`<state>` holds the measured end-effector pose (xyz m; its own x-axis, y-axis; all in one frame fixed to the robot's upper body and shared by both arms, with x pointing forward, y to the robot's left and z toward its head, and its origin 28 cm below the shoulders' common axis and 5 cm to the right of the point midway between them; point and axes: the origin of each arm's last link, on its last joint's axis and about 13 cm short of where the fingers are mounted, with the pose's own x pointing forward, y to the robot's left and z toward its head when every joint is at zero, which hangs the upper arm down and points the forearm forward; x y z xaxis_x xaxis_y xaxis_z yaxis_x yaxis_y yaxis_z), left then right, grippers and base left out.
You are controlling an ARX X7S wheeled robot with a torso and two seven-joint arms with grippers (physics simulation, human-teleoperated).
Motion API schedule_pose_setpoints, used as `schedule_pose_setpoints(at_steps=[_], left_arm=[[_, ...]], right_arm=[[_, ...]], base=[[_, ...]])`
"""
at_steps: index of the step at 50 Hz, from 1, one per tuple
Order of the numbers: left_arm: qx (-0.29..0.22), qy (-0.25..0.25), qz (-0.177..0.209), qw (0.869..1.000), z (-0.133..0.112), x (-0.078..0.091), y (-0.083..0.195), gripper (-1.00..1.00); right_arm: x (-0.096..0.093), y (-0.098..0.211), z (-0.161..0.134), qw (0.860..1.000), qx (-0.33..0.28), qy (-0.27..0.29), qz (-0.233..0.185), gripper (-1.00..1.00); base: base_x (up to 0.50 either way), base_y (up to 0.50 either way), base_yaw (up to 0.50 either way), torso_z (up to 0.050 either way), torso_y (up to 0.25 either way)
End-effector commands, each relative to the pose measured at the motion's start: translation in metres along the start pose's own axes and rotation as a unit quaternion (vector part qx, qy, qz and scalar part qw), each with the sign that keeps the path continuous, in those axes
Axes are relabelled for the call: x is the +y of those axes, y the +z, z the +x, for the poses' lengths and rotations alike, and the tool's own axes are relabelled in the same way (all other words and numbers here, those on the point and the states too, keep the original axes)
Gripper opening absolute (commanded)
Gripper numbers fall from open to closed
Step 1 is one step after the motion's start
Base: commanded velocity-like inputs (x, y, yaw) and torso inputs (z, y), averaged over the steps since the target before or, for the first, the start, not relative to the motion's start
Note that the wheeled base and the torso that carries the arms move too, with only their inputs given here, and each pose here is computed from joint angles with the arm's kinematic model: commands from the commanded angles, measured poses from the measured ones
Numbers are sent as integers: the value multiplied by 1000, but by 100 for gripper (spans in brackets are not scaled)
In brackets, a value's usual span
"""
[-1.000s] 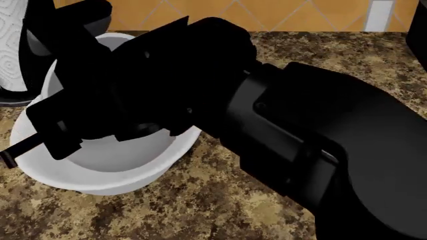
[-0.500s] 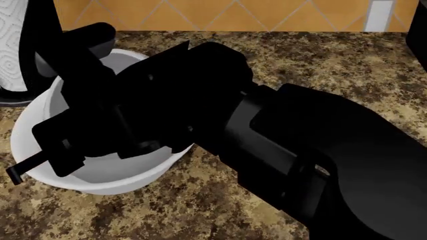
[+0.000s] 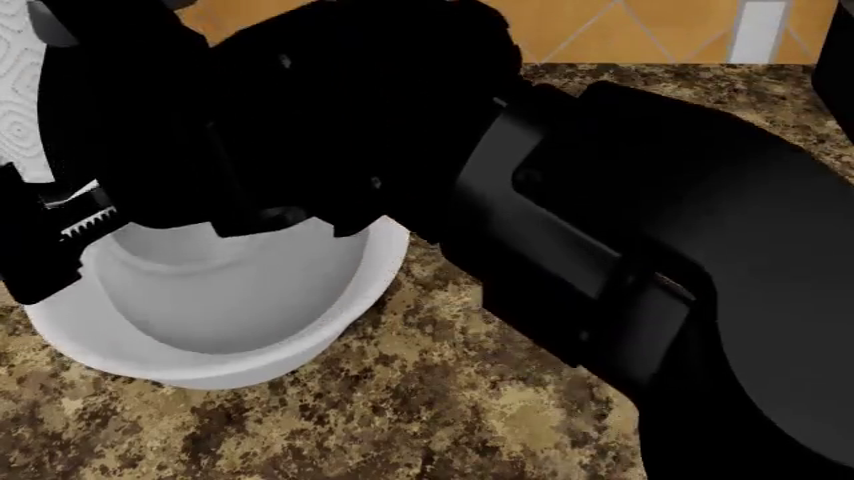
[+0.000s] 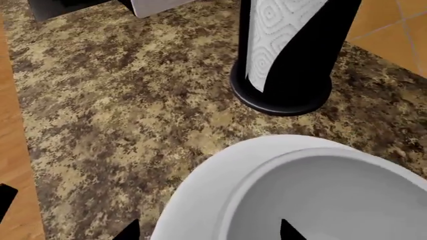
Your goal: Stack the bowls from largest to smallest.
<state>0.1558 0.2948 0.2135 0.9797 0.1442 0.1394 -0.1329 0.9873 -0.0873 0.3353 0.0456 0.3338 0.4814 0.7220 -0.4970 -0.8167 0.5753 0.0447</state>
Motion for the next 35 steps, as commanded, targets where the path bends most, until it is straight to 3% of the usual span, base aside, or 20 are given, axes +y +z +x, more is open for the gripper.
schedule_pose_setpoints(at_steps=[1,10,16,19,22,24,25,27,28,29,32,35], left_arm=[[-10,-1,-3,1000,-1,1,1,100],[-9,-1,-2,1000,1,0,-1,100],[-11,3,-2,1000,0,2,-1,100],[-12,7,0,1000,1,4,-2,100],[-13,6,4,1000,1,3,-3,100],[-12,9,7,1000,2,3,-4,100],[-8,10,5,1000,3,4,-5,100],[-8,12,7,1000,3,4,-5,100],[-9,14,6,1000,4,5,-6,100],[-10,17,8,1000,4,5,-7,100],[-15,16,12,1000,3,5,-7,100],[-17,15,11,1000,3,4,-7,100]], right_arm=[[16,32,-17,998,-51,18,-25,100],[22,52,-35,992,-109,-12,-58,100],[35,28,-78,973,-206,-68,-83,100],[38,-14,-103,945,-282,-153,-64,100],[41,-59,-117,924,-328,-190,-51,100],[42,-84,-123,905,-362,-221,-12,100],[44,-100,-125,897,-367,-246,-29,100],[47,-117,-133,879,-384,-283,-22,100],[48,-126,-139,863,-389,-320,-43,100],[51,-142,-147,856,-400,-326,-12,100],[49,-166,-149,847,-389,-363,-3,100],[38,-197,-147,830,-376,-411,34,100]], base=[[0,0,0,0,0],[0,0,0,0,0],[0,0,0,0,0],[0,0,0,0,0],[0,0,-1,0,0],[0,0,0,0,0],[0,0,0,0,0],[0,0,0,0,0],[0,0,0,0,0],[0,0,0,0,0],[0,0,0,0,0],[0,0,0,0,0]])
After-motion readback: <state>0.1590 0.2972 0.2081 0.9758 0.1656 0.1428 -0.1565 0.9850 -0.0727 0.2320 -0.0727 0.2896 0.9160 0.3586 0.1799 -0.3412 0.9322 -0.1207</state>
